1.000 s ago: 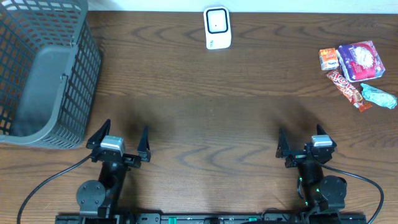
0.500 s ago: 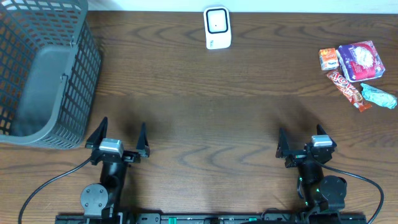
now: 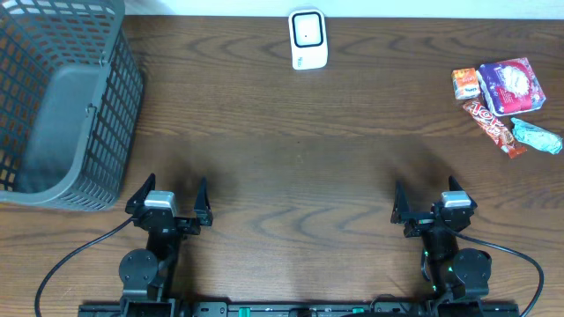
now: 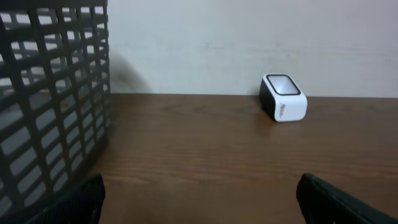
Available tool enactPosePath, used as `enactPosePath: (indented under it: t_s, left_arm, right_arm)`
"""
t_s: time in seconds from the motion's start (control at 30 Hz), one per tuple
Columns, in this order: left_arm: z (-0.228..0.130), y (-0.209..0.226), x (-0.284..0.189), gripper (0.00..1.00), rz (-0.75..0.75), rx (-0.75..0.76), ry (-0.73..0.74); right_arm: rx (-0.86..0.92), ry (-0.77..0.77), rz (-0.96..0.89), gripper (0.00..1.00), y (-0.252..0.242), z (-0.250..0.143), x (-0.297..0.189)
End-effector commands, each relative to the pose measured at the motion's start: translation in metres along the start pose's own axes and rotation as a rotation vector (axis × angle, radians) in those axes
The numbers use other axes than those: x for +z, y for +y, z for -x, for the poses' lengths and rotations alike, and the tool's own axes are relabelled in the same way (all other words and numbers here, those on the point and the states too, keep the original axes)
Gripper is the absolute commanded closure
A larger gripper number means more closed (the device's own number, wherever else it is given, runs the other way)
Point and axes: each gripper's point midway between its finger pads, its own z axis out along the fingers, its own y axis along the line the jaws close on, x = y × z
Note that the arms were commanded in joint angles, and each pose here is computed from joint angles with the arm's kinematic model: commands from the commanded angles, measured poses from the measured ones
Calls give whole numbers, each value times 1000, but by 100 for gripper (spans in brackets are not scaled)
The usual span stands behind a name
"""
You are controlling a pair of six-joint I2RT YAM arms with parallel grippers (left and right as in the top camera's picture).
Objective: Scan the item barcode
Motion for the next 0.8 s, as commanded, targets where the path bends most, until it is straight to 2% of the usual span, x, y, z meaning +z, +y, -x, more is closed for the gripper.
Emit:
enactPosePath:
  t_s: [0.0,0.2,0.77]
  left_arm:
    - [-3,6,0,2,31,-22,8]
    - [-29,19,-3,2,111,-113,107]
    - [-29,19,-3,2,110,-109,106]
  right_arm:
    - [11,0,-10,1,-2,-1,0]
    - [11,0,-10,1,-2,-1,0]
    - [11,1,-10,1,-2,-1,0]
